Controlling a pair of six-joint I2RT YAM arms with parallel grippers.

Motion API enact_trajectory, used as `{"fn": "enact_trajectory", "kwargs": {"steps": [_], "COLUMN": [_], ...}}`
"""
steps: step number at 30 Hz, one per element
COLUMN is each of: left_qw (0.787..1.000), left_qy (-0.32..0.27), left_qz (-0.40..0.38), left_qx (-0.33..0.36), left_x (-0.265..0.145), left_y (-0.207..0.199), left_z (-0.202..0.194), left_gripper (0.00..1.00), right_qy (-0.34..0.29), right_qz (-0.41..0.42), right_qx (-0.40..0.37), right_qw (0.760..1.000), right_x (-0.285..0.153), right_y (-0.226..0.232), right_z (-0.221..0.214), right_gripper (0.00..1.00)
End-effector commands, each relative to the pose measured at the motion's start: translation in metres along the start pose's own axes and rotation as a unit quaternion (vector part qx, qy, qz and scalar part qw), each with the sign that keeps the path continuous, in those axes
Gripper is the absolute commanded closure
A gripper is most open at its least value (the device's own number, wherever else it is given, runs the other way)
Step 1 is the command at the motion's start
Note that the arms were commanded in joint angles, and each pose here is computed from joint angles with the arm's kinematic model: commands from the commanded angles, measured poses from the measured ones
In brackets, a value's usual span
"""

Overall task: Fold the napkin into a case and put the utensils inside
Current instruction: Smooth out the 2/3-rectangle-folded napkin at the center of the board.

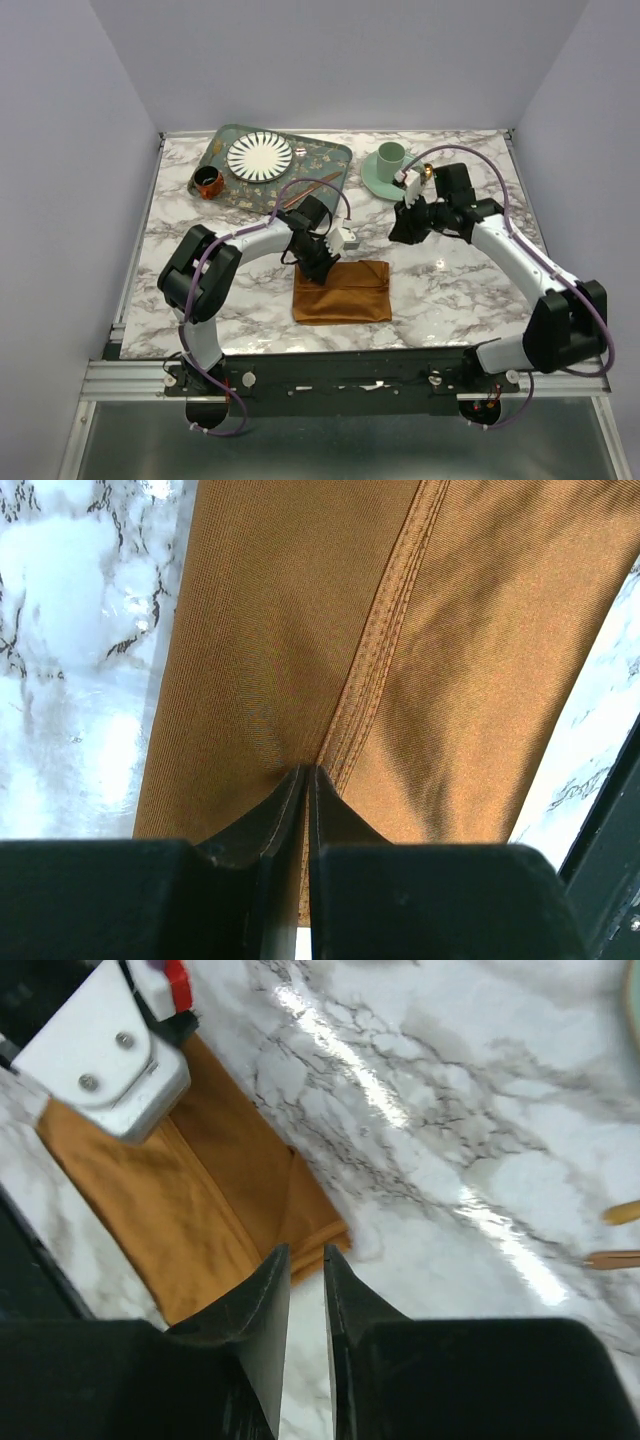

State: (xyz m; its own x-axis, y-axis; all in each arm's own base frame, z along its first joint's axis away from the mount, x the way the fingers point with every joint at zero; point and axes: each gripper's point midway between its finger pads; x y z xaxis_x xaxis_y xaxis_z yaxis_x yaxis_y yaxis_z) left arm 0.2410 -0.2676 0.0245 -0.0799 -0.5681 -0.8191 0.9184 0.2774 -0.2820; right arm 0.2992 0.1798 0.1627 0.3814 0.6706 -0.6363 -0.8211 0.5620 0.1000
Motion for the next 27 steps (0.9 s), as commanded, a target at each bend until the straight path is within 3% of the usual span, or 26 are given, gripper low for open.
{"fn": "enact_trajectory", "kwargs": {"steps": [1,10,20,24,27], "left_qw": [0.998,0.998,0.997,0.996,0.995], "left_qy": [0.051,0.059,0.067,0.056,-0.008], "left_qz": [-0.017,-0.015,-0.016,-0.030,-0.056], "left_qx": [-0.023,-0.030,-0.042,-0.064,-0.077], "left_x": [0.013,0.012,0.016,0.011,-0.012], "left_y": [-0.007,-0.011,-0.010,-0.011,-0.018], "left_z": [-0.034,-0.046,-0.049,-0.046,-0.020], "left_gripper": [0.86,0.85,0.85,0.78,0.67], "right_qy": [0.007,0.065,0.157,0.178,0.191], "right_qz": [0.092,0.168,0.139,0.130,0.121], "right_qx": [0.230,0.374,0.463,0.482,0.478], "right_qw": [0.969,0.910,0.861,0.848,0.849], "right_x": [0.023,0.068,0.100,0.109,0.110], "right_y": [0.026,0.041,0.041,0.033,0.031], "right_z": [0.000,-0.037,-0.108,-0.122,-0.129], "right_gripper": [0.75,0.76,0.79,0.80,0.80]}}
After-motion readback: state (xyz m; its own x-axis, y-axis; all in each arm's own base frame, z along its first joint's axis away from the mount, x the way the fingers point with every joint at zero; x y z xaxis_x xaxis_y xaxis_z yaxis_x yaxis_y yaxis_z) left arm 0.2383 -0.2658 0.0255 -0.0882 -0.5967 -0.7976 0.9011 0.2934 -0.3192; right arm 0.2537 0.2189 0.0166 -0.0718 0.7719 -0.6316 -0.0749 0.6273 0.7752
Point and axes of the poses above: each gripper's point midway between its finger pads, its own x axis out along the fingers, its own y axis along the line the jaws close on, z = x × y, and after that the axes turned 1 degree about x, right-handed
